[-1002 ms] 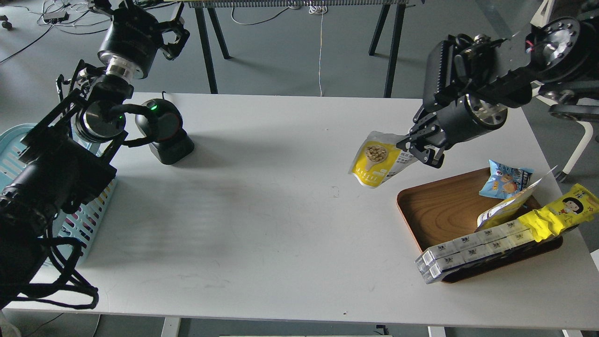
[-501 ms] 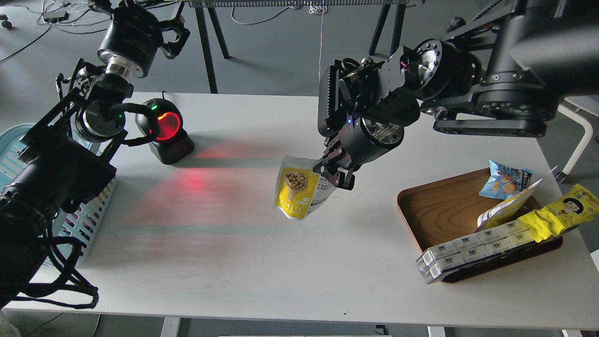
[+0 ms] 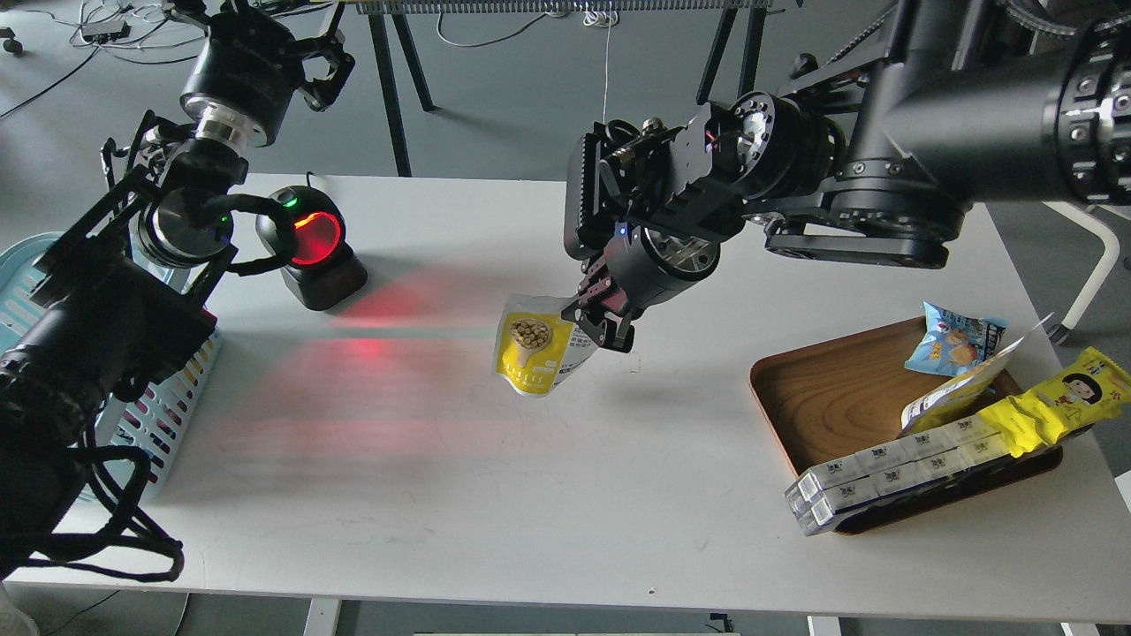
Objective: Scan snack and place in basket
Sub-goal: 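Hold the yellow bag with the right gripper in front of the scanner, then release the bag on the table and raise the right gripper, then reach the left gripper to the yellow bag and grasp it, then lift the bag with the left gripper past the scanner toward the basket, then drop the yellow bag into the blue basket with the left gripper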
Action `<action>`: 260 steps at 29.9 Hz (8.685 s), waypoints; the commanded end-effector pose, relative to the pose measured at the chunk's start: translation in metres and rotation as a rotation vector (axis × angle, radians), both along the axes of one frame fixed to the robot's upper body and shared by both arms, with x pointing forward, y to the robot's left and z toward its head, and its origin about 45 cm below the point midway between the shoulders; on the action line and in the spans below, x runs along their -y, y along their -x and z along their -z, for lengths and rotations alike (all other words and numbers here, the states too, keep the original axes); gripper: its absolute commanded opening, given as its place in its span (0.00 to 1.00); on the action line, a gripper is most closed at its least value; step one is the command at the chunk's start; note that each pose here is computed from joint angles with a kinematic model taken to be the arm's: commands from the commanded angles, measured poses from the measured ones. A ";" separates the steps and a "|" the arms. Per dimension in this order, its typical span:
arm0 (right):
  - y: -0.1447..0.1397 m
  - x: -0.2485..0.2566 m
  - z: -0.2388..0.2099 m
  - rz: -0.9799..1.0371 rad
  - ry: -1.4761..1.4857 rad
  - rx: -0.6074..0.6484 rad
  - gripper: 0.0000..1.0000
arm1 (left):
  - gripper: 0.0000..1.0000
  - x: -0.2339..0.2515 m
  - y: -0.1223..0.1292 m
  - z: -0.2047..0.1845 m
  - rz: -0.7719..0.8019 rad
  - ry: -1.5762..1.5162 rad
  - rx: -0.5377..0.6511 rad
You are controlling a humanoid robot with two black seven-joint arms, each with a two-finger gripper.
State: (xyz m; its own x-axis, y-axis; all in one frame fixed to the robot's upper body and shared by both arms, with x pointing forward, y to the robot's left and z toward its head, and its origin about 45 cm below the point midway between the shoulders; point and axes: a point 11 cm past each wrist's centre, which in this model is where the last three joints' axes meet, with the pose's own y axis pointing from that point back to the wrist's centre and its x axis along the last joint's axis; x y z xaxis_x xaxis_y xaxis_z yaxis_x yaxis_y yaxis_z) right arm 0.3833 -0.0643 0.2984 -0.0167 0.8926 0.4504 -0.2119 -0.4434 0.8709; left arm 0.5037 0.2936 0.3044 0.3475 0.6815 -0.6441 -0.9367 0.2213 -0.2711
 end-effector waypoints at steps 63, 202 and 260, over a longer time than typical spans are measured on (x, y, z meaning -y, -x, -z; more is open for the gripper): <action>-0.046 0.136 -0.171 0.673 -0.908 -0.164 0.99 | 1.00 0.007 -0.017 -0.081 0.034 -0.056 0.130; -0.049 0.424 -0.003 1.305 -2.958 -1.199 0.99 | 0.00 -0.007 0.127 -0.032 0.829 -2.613 0.896; -0.056 0.414 -0.010 1.259 -2.960 -1.241 0.99 | 0.00 -0.234 0.250 -0.087 0.679 -2.938 0.281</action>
